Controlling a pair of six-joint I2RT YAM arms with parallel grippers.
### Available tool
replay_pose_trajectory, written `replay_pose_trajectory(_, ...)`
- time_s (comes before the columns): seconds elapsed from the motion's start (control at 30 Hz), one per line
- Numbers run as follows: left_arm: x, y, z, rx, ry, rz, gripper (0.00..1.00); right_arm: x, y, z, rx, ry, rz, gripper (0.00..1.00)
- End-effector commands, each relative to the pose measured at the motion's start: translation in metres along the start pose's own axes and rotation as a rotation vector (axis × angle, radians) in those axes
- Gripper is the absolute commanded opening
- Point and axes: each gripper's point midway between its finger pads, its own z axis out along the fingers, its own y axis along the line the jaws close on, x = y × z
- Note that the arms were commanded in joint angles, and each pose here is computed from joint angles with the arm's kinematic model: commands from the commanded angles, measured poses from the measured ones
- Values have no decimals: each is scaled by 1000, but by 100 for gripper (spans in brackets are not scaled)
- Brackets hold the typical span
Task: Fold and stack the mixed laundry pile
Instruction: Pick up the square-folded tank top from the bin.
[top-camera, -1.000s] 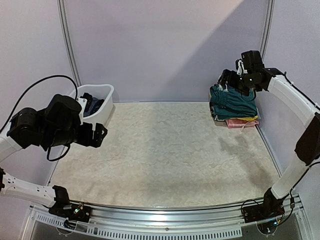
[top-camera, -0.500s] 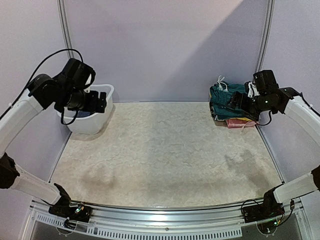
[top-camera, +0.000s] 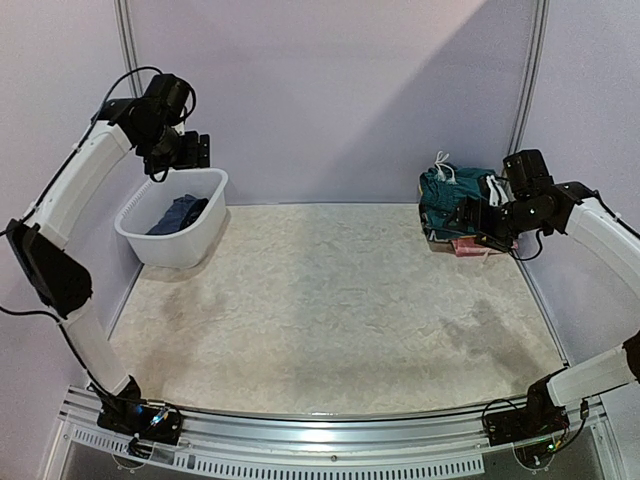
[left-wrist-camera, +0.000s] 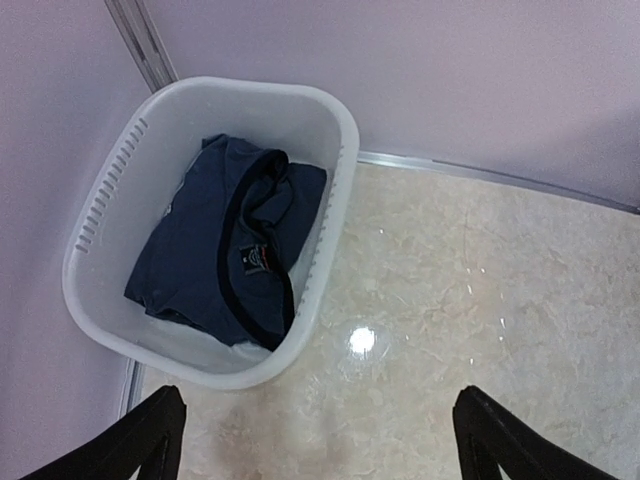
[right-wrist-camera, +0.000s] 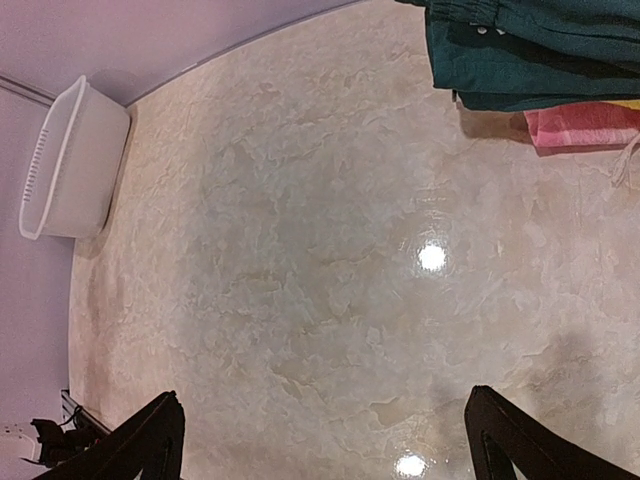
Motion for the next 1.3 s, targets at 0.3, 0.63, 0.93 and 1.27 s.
replay_pose_trajectory(0.3,-31,53,116,-55,86,-90,92,18,-10,13,28,72,0,99)
replay_pose_trajectory(0.63,-1,82,225,-45,194,-153,88,5,-17,41,88,113,65,99)
replay_pose_trajectory(0.93,36,113,295,-53,271,-250,84,1,-25,73,134,176,120,99)
replay_pose_trajectory(1.27,77,107,342,3,365,-347,79,-4,-27,93,154,211,156,99)
